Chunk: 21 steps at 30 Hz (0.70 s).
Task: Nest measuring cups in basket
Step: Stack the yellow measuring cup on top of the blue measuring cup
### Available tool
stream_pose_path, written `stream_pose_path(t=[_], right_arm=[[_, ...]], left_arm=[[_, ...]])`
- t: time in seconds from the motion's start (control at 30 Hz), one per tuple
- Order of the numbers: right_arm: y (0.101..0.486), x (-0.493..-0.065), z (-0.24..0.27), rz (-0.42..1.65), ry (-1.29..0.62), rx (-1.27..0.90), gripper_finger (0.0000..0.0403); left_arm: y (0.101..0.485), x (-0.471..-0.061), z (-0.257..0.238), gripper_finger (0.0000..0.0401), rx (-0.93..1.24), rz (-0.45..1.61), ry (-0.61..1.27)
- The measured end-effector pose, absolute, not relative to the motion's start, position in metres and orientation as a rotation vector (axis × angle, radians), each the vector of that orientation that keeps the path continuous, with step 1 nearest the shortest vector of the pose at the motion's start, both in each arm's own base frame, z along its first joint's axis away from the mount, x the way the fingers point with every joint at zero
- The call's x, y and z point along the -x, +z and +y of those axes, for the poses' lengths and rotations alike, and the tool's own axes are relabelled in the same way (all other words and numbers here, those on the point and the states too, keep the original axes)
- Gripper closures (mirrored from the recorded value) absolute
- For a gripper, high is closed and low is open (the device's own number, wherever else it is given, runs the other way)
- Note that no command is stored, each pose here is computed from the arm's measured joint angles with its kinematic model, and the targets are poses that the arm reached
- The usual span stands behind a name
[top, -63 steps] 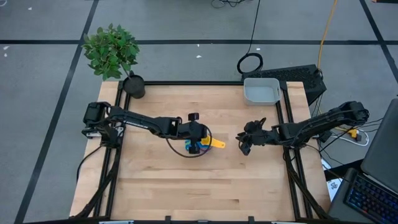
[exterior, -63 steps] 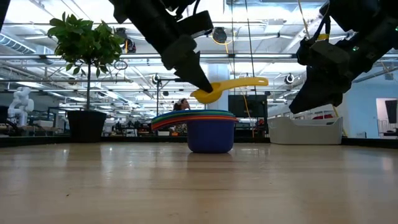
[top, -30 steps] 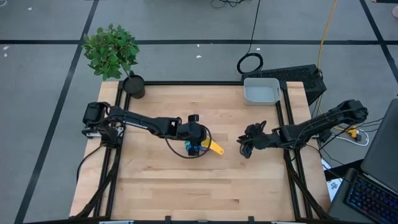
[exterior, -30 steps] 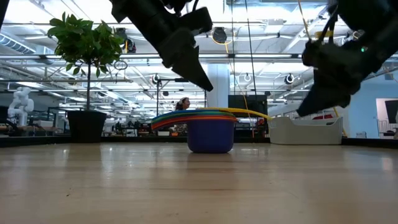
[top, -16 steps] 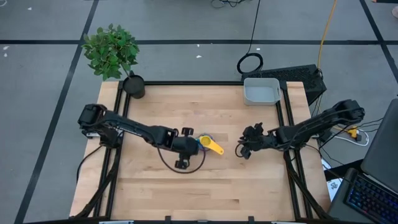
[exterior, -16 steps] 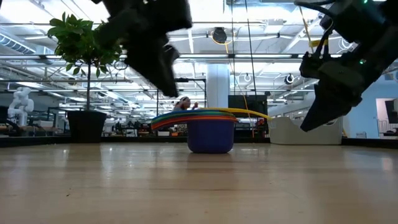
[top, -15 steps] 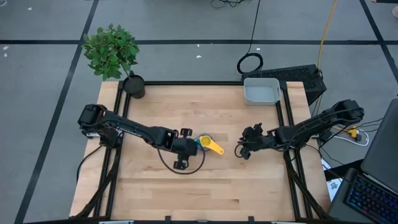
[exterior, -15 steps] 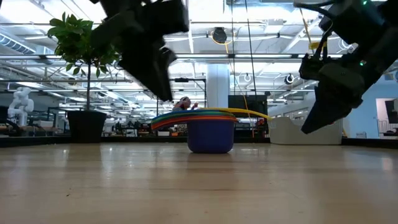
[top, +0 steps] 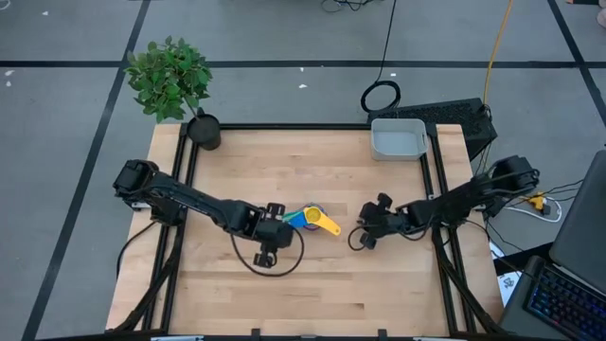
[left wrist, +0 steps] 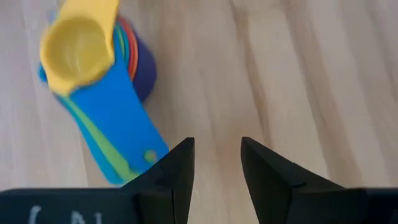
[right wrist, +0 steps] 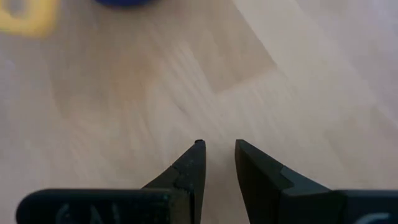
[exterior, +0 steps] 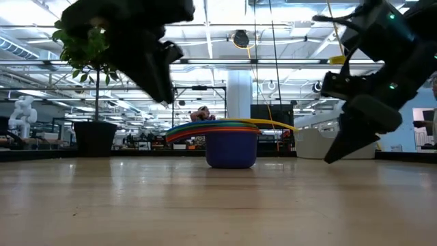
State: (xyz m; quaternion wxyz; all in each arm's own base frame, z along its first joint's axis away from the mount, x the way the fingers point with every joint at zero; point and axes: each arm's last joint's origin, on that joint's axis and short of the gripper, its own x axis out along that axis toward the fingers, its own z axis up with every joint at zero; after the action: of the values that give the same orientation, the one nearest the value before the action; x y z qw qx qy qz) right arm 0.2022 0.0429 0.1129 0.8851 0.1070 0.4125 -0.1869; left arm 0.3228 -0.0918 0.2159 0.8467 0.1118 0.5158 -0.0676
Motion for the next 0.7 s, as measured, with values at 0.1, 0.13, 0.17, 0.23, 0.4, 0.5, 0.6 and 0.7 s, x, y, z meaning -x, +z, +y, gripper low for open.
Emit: stream_pose_path(t=[0.1,0.13,0.17,0.23,0.4,0.5,0.6,0.7], right_arm=[[0.121,-0.214,0.046,0.823,-0.361,-0.154,0.0323],[0.124,-0.218,0.047,0.812,-0.350,-0.138,0.0323],[0.127,-0.222,0.048,0.806,-0.340,-0.125,0.0323],[0.130,-0.226,0.048,0.804,-0.330,-0.098,0.0323],[0.130,-0.227,0.042,0.821,-0.336,-0.073,0.0323],[0.129,-0.226,0.041,0.864,-0.298,-0.078,0.0323],[0.127,-0.224,0.042,0.910,-0.240,-0.109,0.0323],[0.126,-0.224,0.043,0.919,-0.220,-0.140,0.0323]], left_arm=[[0.217,-0.324,-0.095,0.0265,-0.249,1.058,-0.159],[0.217,-0.324,-0.095,0.0265,-0.250,1.059,-0.159],[0.217,-0.323,-0.095,0.0265,-0.252,1.071,-0.158],[0.216,-0.322,-0.092,0.0265,-0.249,1.091,-0.120],[0.216,-0.328,-0.084,0.0265,-0.191,1.034,-0.019],[0.219,-0.334,-0.082,0.0265,-0.174,0.981,-0.068],[0.221,-0.338,-0.083,0.0265,-0.177,0.941,-0.163],[0.223,-0.341,-0.088,0.0265,-0.153,0.898,-0.256]])
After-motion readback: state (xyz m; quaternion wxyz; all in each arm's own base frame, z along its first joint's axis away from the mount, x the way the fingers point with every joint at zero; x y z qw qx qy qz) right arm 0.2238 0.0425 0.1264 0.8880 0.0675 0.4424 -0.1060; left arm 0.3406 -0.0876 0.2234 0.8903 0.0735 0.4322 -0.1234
